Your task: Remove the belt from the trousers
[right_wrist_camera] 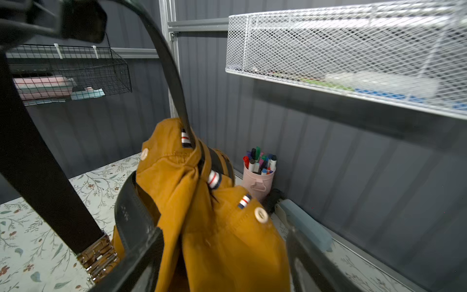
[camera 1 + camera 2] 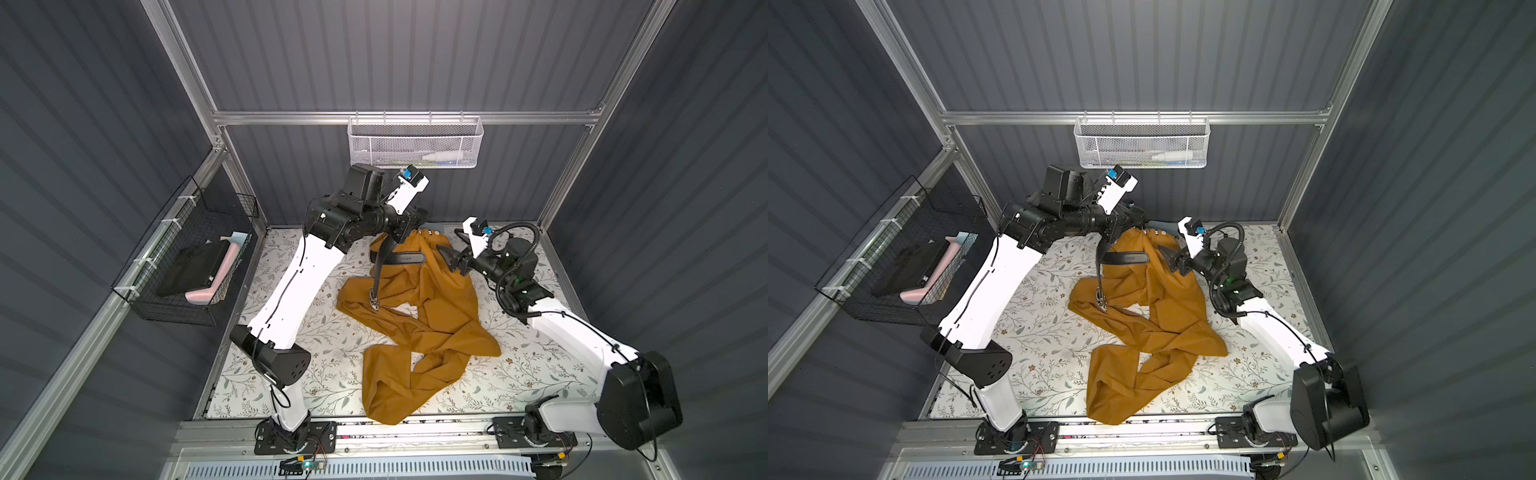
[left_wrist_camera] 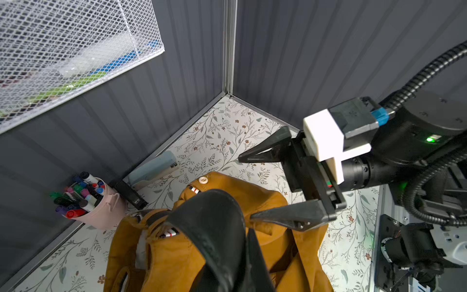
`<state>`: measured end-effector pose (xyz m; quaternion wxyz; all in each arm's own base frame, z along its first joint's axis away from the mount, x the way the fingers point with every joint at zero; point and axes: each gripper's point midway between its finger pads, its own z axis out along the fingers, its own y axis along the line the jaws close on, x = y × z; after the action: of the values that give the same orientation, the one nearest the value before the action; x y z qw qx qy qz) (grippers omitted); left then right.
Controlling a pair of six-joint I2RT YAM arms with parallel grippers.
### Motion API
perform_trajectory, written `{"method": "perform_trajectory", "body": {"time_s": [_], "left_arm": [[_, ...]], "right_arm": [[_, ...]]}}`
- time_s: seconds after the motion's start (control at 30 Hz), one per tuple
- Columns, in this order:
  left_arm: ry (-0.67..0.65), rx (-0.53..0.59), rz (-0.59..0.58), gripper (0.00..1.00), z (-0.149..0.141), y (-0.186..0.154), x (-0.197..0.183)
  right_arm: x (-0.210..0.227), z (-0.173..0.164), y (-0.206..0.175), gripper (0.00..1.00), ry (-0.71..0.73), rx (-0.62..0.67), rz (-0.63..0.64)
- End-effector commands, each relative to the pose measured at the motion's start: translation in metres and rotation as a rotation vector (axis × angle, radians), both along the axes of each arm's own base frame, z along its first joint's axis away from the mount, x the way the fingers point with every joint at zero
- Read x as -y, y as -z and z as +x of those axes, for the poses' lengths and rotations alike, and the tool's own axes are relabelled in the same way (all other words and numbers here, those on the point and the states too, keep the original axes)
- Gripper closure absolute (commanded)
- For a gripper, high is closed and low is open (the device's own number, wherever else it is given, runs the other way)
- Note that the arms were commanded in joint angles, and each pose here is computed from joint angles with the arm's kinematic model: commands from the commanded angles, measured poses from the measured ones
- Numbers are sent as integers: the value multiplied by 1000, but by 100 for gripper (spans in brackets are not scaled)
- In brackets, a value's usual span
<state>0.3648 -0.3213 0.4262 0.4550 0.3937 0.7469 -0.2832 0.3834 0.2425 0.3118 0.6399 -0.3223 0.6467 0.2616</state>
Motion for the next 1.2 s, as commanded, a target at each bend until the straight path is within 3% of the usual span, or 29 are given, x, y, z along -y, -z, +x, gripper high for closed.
{"method": "perform_trajectory", "body": {"time_s": [0.0, 0.17, 0.2, 0.33, 0.47, 0.57, 0.63, 0.87, 1.0, 1.17], "left_arm": [[28, 144, -144, 100, -3, -64, -2], [117, 180, -228, 100, -22, -94, 3], [132, 191, -246, 100, -27, -102, 2], [219, 253, -322, 100, -57, -133, -2], [289, 333, -376, 100, -88, -158, -11], [324, 381, -402, 100, -105, -169, -17], [318, 390, -407, 100, -107, -169, -19], [232, 220, -274, 100, -58, -95, -1], [249, 124, -236, 100, -35, -57, 17], [317, 13, -238, 100, -24, -34, 37]], "right_arm": [[-22, 3, 43, 25, -63, -96, -66], [3, 67, 119, 58, 233, -337, -142], [12, 77, 129, 61, 301, -388, -155], [62, 105, 172, 63, 581, -580, -215], [119, 115, 200, 62, 756, -689, -181], [158, 110, 216, 62, 841, -774, -149], [162, 106, 209, 59, 801, -778, -106], [112, 61, 102, 50, 420, -464, 27], [103, 21, 41, 38, 308, -271, 60], [83, -38, -36, 22, 155, 131, 78]]}}
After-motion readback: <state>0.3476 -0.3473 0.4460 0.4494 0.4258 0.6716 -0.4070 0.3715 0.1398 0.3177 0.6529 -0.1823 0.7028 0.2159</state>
